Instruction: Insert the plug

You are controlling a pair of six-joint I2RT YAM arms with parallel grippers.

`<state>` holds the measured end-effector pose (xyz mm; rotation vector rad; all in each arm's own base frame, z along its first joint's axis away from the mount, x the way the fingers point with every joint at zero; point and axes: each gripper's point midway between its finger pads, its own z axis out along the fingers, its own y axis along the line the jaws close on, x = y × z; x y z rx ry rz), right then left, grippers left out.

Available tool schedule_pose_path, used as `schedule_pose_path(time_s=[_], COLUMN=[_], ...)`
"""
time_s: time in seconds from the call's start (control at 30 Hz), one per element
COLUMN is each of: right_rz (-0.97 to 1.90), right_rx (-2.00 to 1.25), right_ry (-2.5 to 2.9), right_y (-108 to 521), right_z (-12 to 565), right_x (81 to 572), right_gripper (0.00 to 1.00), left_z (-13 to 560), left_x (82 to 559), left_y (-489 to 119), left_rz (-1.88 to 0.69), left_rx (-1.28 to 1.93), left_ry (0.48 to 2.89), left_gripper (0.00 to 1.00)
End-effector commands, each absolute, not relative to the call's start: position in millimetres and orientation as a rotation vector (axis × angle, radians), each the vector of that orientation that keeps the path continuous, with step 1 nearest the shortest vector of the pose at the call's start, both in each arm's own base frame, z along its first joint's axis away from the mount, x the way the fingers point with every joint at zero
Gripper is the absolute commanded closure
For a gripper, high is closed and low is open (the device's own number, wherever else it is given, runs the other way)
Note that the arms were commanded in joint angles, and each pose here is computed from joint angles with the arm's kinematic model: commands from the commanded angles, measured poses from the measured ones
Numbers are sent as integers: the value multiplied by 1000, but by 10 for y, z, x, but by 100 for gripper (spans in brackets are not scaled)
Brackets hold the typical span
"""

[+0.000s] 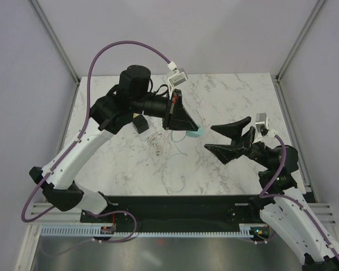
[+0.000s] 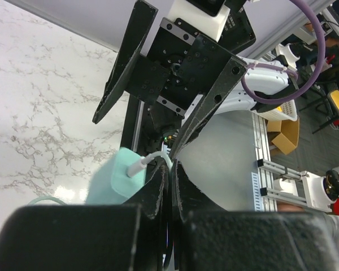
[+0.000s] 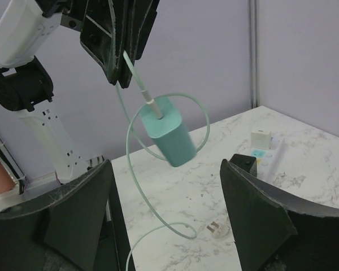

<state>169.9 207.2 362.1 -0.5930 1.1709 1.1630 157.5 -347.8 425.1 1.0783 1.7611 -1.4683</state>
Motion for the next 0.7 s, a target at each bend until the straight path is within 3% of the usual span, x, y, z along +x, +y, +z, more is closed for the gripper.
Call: schedule_pose_path(time_s=[0.0,0.47,0.67], right_rz=[1200,1248,1248], right_rx=[-681,-792,-820], right_ry=[1008,985,963], right_y=[2113,2476,2593], right_z=[4003,4055,4089], right_x=[1485,1506,1501], right_gripper=[15,20,28], left_z=[4505,4643,4653], left_x=[1459,1440,1447], left_y=[-3443,-3443,-3465], left_rz=[-1528,-1545,-1556], left_rx=[1099,1092,1093], left_ry=[1690,1666,1667], left_gripper=[98,98,98])
